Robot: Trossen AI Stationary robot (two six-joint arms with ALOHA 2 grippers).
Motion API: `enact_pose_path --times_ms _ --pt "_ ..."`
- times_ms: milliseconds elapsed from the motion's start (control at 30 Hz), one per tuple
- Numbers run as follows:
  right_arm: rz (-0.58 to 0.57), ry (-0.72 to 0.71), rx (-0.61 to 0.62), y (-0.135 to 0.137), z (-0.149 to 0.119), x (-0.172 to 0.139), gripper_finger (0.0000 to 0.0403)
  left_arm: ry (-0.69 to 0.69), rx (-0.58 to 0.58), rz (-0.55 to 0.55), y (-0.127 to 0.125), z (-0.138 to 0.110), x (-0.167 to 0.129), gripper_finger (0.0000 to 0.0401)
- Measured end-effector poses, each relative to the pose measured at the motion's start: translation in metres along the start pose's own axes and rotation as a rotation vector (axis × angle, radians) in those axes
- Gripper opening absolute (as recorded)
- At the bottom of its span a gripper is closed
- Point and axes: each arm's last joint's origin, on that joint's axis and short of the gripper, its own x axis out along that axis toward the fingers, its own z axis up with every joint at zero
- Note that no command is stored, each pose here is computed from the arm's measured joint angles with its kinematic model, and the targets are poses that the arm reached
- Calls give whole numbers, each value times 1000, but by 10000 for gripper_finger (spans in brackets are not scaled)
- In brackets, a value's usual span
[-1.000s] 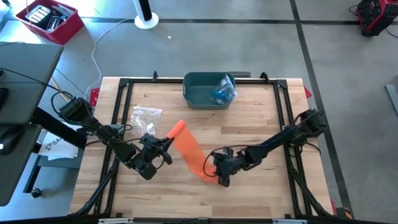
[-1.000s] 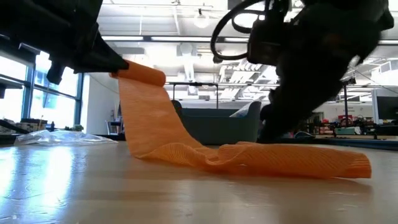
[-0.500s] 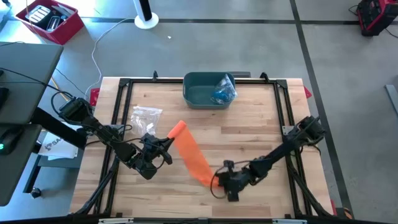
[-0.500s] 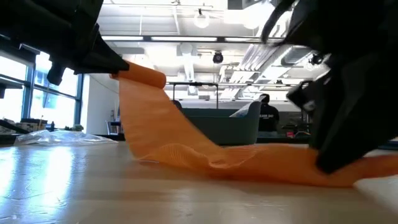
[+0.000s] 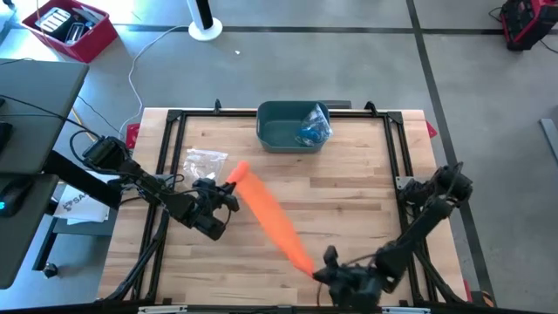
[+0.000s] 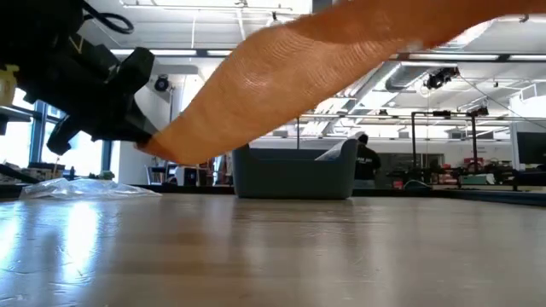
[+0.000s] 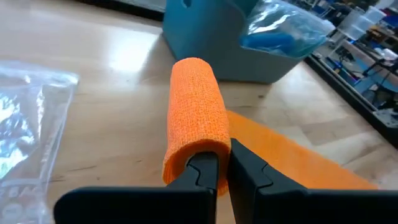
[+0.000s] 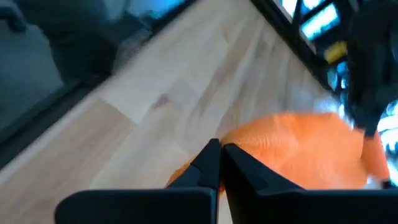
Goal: Roll bandage
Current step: Roll the orange bandage
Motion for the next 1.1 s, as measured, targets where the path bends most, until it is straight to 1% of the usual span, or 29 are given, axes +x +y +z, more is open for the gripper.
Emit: enact_pose_path --times_ms 67,167,267,367,467,533,600,667,733,833,900,967,1033,1100 --pt "11 -7 -36 4 1 -3 7 7 -6 6 2 0 1 9" --pt "36 32 -24 2 -11 5 9 19 5 2 2 -1 1 9" --pt "29 81 0 -7 -24 17 24 21 15 -18 -2 -2 1 9" --pt "65 73 18 -20 -33 32 58 41 38 -41 -7 -4 1 9" --pt "125 41 61 -34 -38 46 105 68 71 -65 -11 -7 2 9" --pt "164 30 70 -42 -39 51 133 78 102 -71 -12 -10 2 9" --pt "173 29 91 -47 -40 52 154 80 117 -73 -12 -12 3 9" --pt "180 18 145 -53 -39 51 162 80 121 -71 -12 -14 4 9" --pt "222 3 226 -61 -38 52 164 81 127 -68 -12 -17 5 9" --pt "293 38 413 -78 -48 65 165 87 114 -74 -13 -19 6 9" --pt "286 80 553 -90 -59 78 165 92 115 -76 -13 -21 6 9" --pt "260 123 657 -101 -71 92 165 98 116 -80 -14 -22 7 9" --pt "275 112 711 -108 -79 105 164 98 115 -81 -14 -22 7 9" --pt "346 61 737 -110 -82 116 161 98 121 -80 -14 -22 7 9"
